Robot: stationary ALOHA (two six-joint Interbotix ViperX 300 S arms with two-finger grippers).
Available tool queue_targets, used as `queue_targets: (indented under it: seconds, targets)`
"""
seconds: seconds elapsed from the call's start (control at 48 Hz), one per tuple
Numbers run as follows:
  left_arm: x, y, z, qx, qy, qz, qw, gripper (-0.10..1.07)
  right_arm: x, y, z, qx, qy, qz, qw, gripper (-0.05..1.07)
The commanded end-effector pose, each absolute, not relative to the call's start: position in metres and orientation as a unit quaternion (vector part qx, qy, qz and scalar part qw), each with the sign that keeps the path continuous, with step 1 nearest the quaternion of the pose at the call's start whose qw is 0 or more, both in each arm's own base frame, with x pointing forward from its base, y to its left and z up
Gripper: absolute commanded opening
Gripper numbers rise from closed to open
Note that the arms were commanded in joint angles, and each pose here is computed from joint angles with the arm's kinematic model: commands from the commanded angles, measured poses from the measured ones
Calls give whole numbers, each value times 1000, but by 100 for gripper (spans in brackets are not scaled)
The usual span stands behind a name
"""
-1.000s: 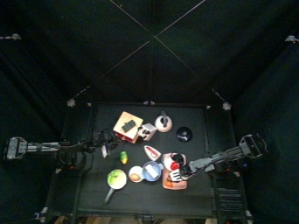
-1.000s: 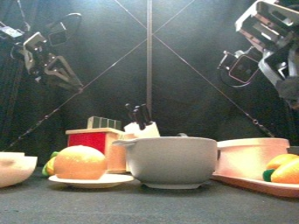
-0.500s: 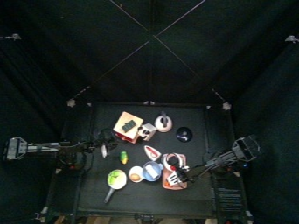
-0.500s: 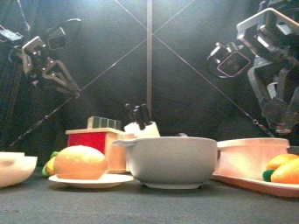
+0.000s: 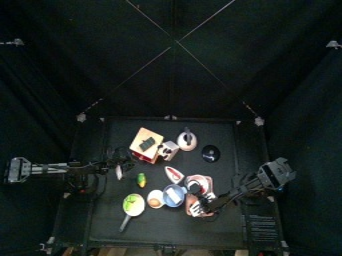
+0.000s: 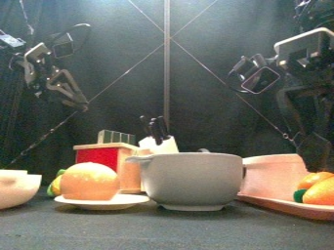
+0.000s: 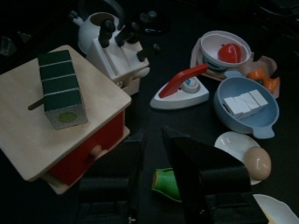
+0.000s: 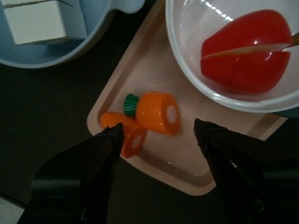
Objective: Grab carrot top
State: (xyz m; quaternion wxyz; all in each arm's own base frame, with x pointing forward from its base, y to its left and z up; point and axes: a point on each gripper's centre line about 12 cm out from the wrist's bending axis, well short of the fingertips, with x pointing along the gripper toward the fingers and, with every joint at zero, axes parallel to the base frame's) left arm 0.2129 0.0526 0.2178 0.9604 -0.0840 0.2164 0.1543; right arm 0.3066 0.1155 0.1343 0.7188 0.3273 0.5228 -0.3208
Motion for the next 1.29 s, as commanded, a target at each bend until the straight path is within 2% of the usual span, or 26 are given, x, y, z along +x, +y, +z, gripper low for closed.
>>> queue_targets:
  seconds: [0.0, 0.271, 1.271]
  targets:
    - [215, 54, 222, -86, 210, 157, 961, 66, 312, 116, 142, 329, 515, -317, 725, 96]
    - [215, 54, 222, -87, 211, 157, 961, 66, 319, 116, 139, 318, 507, -308, 740, 96]
    - [213, 54, 219, -93, 214, 159, 959, 66, 322, 115, 121, 305, 518, -316, 734, 94]
